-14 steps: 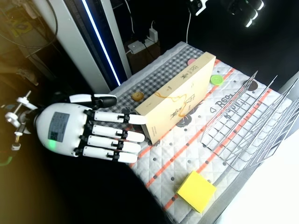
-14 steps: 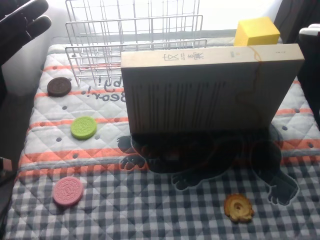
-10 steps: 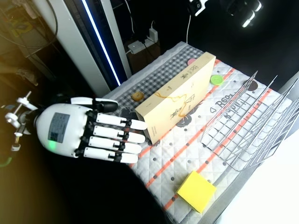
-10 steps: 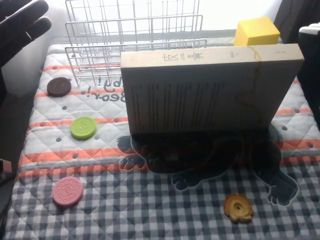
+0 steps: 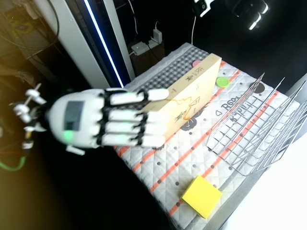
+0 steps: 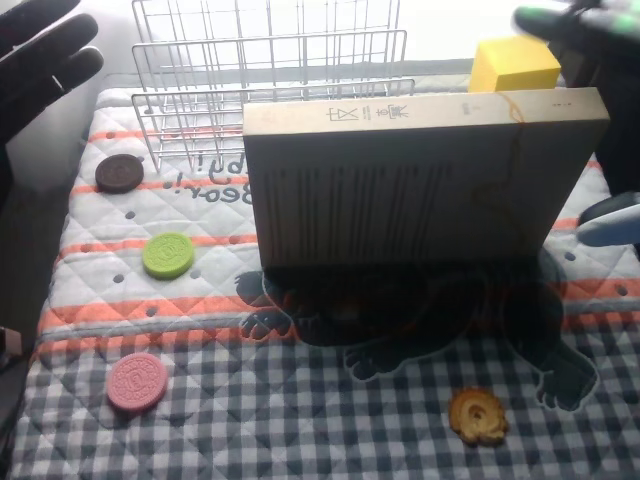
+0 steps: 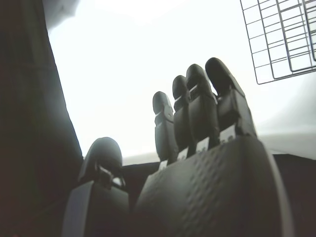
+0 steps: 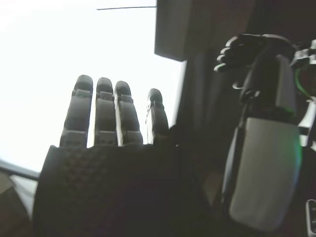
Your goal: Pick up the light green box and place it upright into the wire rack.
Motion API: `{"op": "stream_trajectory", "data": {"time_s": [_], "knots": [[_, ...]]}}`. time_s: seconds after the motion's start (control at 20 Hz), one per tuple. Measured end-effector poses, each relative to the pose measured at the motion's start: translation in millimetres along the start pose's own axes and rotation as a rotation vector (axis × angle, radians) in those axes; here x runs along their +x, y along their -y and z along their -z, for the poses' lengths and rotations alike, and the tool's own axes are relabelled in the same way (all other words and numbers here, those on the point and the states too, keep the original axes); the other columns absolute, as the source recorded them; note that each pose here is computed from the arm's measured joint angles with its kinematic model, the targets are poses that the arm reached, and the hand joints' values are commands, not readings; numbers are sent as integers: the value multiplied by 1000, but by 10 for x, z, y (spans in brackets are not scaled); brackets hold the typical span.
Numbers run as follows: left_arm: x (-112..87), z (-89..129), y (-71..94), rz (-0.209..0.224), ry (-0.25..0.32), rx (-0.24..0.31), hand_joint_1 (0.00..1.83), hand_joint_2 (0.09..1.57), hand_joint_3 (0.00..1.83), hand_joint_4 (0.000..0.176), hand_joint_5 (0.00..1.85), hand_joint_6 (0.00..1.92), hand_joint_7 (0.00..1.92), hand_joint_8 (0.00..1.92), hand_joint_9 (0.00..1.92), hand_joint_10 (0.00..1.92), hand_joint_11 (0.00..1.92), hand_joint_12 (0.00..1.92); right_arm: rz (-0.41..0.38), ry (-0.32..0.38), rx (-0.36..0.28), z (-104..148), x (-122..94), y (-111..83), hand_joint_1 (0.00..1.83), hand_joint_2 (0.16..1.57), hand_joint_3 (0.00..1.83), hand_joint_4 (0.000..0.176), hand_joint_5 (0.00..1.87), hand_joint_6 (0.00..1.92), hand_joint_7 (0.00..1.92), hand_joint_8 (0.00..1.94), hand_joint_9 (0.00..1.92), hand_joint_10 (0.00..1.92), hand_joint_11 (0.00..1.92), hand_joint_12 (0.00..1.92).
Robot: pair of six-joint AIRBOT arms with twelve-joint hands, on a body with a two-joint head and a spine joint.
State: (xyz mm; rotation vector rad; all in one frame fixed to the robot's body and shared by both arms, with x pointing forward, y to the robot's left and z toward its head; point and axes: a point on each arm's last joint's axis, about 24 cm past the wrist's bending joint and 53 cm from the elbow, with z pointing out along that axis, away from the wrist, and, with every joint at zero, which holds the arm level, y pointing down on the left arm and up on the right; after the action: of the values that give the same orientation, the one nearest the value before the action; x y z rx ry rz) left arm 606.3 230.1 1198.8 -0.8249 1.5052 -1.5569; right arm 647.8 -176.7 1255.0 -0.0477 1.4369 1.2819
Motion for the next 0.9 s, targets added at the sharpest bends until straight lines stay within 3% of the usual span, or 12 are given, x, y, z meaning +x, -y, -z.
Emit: {"op": "stream_trajectory", "data": {"time_s": [0.15,0.2,0.3,0.35,0.5,0.65,0.75,0.9], "knots": [[-4,0,1,0,1,0,289,1153,0,118,454,1,386,2,367,2,0,682,59,-31,-22,-219,39,-9,689,738,0,176,0,0,30,9,91,22,111,50],[-1,0,1,0,0,0,290,1152,0,114,456,2,388,2,369,3,0,684,87,-46,-25,-297,62,17,720,728,0,176,0,0,45,11,86,15,73,35],[1,-2,-6,3,1,0,277,1148,0,125,455,1,393,3,384,7,0,692,147,-87,-17,-430,138,88,742,759,5,176,0,0,34,3,62,3,13,10],[9,-5,-18,7,1,-1,267,1152,0,120,454,0,395,2,386,7,0,696,192,-113,-20,-502,180,97,717,751,1,176,0,0,46,6,93,14,28,17],[14,-7,-22,3,-3,-2,261,1161,2,127,456,1,390,0,397,4,0,743,275,-146,-35,-625,197,36,673,763,4,176,0,0,73,10,129,20,41,24],[-4,-8,-24,5,3,-3,284,1166,1,121,447,0,392,0,383,1,0,697,321,-184,-41,-675,298,35,670,752,0,176,0,0,63,14,53,4,67,40],[12,-10,-32,6,-1,-3,286,1161,0,134,430,0,380,0,356,1,0,615,325,-202,-41,-706,376,50,677,766,1,176,0,0,117,8,110,11,89,61],[19,-12,-41,9,-2,-4,284,1160,0,114,461,5,401,3,367,3,0,678,327,-203,-38,-726,386,53,713,783,0,176,0,0,178,10,200,13,255,124]]}}
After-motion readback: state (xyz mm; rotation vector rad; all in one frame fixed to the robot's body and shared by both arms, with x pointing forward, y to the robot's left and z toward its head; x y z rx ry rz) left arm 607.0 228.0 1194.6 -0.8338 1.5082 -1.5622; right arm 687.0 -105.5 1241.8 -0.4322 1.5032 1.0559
